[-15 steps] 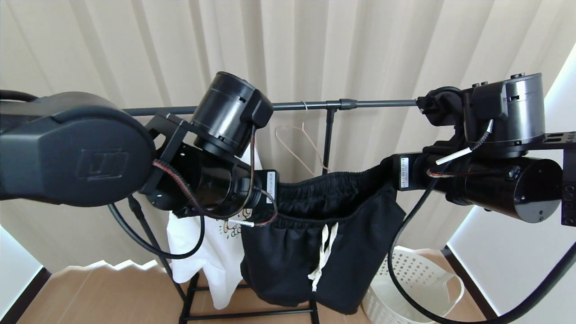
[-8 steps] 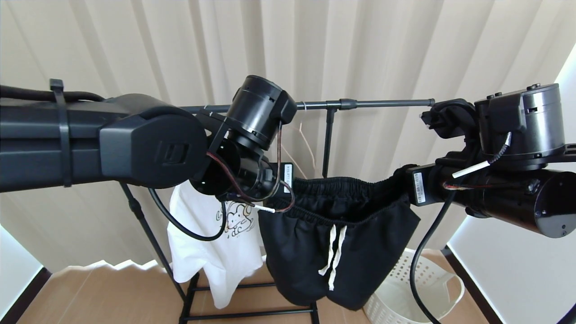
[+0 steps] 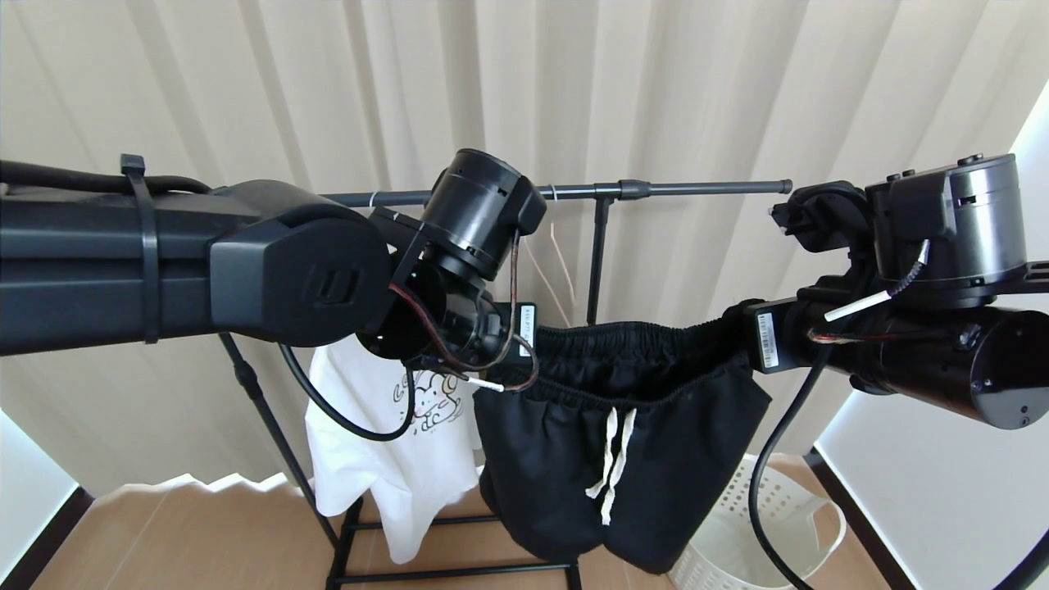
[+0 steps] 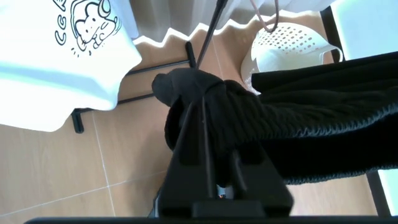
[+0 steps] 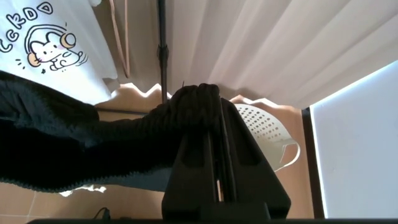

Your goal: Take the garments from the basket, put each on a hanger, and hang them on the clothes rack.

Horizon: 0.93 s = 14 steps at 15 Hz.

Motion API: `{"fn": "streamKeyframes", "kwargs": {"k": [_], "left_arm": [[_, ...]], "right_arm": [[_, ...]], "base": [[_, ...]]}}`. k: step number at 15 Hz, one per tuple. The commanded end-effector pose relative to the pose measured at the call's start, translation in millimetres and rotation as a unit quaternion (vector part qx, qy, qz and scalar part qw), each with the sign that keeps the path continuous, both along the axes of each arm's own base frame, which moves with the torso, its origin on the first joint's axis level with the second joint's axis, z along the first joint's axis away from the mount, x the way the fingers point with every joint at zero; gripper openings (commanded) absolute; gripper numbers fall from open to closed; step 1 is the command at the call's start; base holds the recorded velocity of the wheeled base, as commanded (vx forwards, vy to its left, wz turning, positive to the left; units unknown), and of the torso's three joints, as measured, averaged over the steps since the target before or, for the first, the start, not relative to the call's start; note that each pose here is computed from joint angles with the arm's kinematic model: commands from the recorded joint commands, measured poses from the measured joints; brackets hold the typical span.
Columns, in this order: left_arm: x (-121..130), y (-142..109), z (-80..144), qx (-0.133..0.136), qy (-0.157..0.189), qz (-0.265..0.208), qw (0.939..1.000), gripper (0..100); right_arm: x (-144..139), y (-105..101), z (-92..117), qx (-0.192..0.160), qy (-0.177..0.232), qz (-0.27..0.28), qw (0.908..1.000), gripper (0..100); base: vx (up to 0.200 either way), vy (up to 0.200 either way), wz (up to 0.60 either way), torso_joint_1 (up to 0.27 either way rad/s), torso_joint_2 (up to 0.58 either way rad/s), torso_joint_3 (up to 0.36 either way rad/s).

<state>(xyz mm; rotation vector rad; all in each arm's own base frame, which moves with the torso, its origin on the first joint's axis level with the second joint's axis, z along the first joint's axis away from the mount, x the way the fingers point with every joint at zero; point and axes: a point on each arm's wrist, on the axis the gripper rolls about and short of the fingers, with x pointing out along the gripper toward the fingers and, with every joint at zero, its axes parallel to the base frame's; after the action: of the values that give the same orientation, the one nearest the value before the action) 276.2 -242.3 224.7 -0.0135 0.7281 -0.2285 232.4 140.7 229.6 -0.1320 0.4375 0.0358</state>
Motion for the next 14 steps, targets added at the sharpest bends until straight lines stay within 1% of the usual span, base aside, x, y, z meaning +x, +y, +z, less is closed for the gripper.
{"fn": "streamKeyframes", "kwargs": {"k": [1, 6, 7, 9, 10, 12, 13, 14], "left_arm": [[-1, 1, 1, 0.001, 0.0, 0.0, 1.0, 100], [-4, 2, 1, 0.003, 0.003, -0.002, 1.0, 100], [-4, 2, 1, 0.003, 0.003, -0.002, 1.0, 100], [-1, 2, 0, 0.007, 0.003, -0.002, 1.0, 100], [2, 3, -2, 0.013, 0.001, -0.004, 0.9999, 100], [15, 0, -7, 0.031, -0.006, -0.01, 0.9994, 100], [19, -1, -8, 0.033, -0.007, -0.008, 0.9994, 100], [28, -8, -10, 0.032, -0.015, -0.004, 0.9994, 100]], "right_arm": [[2, -2, -1, -0.001, 0.001, -0.005, 1.0, 0], [9, -8, -4, -0.01, 0.005, -0.017, 0.9998, 0], [9, -11, -4, -0.019, 0.006, -0.017, 0.9997, 0], [8, -22, -8, -0.049, 0.012, -0.022, 0.9985, 0], [9, -28, -9, -0.058, 0.014, -0.027, 0.9978, 0], [10, -35, -8, -0.062, 0.014, -0.035, 0.9973, 0], [11, -35, -8, -0.061, 0.014, -0.036, 0.9974, 0], [13, -37, -9, -0.061, 0.013, -0.041, 0.9972, 0]], "base": [[0.0, 0.0, 0.0, 0.0, 0.0, 0.0], [0.0, 0.0, 0.0, 0.0, 0.0, 0.0], [0.0, 0.0, 0.0, 0.0, 0.0, 0.0], [0.0, 0.0, 0.0, 0.0, 0.0, 0.0], [0.0, 0.0, 0.0, 0.0, 0.0, 0.0], [0.0, 0.0, 0.0, 0.0, 0.0, 0.0], [0.0, 0.0, 0.0, 0.0, 0.0, 0.0], [0.0, 0.0, 0.0, 0.0, 0.0, 0.0]]}}
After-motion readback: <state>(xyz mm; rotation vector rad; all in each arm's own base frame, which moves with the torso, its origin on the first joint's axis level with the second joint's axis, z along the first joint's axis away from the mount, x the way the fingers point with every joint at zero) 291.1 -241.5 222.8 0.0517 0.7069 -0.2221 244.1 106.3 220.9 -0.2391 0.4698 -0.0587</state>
